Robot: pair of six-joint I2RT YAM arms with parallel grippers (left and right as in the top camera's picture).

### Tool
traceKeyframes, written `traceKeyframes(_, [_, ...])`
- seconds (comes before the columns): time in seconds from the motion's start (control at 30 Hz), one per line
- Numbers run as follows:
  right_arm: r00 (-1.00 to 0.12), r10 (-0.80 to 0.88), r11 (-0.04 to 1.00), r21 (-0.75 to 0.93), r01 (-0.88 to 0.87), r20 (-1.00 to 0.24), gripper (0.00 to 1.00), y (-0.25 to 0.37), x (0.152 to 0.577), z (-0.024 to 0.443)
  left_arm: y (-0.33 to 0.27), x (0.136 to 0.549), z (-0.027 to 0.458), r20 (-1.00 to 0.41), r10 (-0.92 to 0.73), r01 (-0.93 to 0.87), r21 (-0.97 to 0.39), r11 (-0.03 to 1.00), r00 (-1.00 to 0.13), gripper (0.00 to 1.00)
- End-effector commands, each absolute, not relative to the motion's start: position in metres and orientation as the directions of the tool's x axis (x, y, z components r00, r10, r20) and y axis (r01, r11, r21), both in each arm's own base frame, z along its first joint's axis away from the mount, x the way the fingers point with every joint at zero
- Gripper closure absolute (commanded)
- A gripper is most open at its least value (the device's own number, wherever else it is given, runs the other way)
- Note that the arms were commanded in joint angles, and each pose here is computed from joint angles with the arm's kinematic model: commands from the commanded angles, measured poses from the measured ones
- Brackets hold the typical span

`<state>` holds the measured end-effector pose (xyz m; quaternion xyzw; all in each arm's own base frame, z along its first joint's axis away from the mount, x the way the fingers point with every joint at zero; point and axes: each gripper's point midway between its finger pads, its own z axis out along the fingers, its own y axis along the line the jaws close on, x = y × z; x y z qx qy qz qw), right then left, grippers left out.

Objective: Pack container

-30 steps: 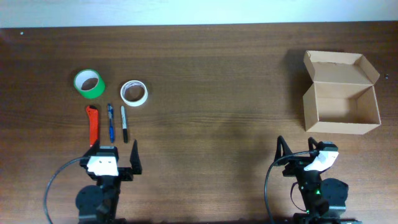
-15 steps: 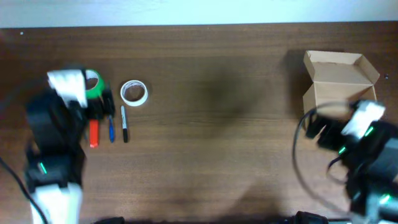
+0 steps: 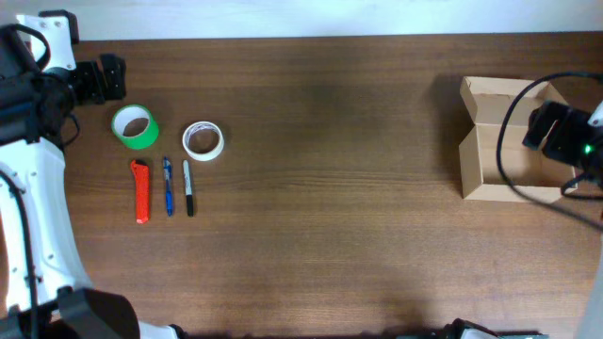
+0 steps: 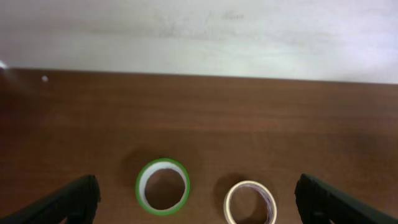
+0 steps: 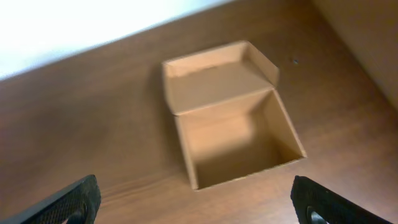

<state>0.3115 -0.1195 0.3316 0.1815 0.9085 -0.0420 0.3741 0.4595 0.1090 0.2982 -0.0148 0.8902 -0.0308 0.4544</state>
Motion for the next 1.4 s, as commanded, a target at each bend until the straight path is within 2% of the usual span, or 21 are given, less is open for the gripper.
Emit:
traceKeyframes(0.0, [-0.728,0.329,0.905,-0.021,0.426,-0.602,0.01,-0.156,0.319,0.294,0.106,0.465,0.296,-0.807,-0.043,0.038,-0.082,0.996,-0.590,0.00])
traceKeyframes(0.13, [-0.808,0.357,0.904,-0.044,0.424,-0.469,0.01,-0.179,0.327,0.245,0.105,0.463,0.290,-0.791,-0.051,0.036,-0.091,0.995,-0.610,0.00])
traceKeyframes(0.33, [-0.843,0.417,0.888,-0.047,0.458,-0.341,0.03,-0.215,0.333,0.186,0.105,0.462,0.289,-0.789,-0.052,0.035,-0.092,0.995,-0.612,0.00])
traceKeyframes(0.63, [-0.837,0.421,0.877,-0.077,0.474,-0.350,0.04,-0.269,0.341,0.150,0.105,0.462,0.289,-0.789,-0.052,0.035,-0.092,0.995,-0.612,0.00])
traceKeyframes(1.13, [-0.869,0.456,0.873,-0.092,0.479,-0.192,0.16,-0.279,0.333,0.085,0.105,0.462,0.289,-0.789,-0.052,0.035,-0.092,0.995,-0.612,0.00])
traceKeyframes(1.17, [-0.867,0.462,0.869,-0.098,0.485,-0.188,0.18,-0.280,0.332,0.083,0.105,0.462,0.289,-0.789,-0.052,0.035,-0.092,0.995,-0.612,0.00])
traceKeyframes(1.23, [-0.866,0.465,0.869,-0.093,0.487,-0.184,0.29,-0.280,0.334,0.079,0.105,0.462,0.289,-0.789,-0.052,0.035,-0.092,0.995,-0.612,0.00])
traceKeyframes(1.33, [-0.864,0.467,0.868,-0.089,0.488,-0.185,0.63,-0.280,0.335,0.078,0.105,0.462,0.289,-0.789,-0.052,0.035,-0.092,0.995,-0.612,0.00])
traceKeyframes(1.37, [-0.865,0.468,0.868,-0.088,0.488,-0.183,0.69,-0.280,0.335,0.077,0.105,0.462,0.289,-0.789,-0.052,0.035,-0.092,0.995,-0.612,0.00])
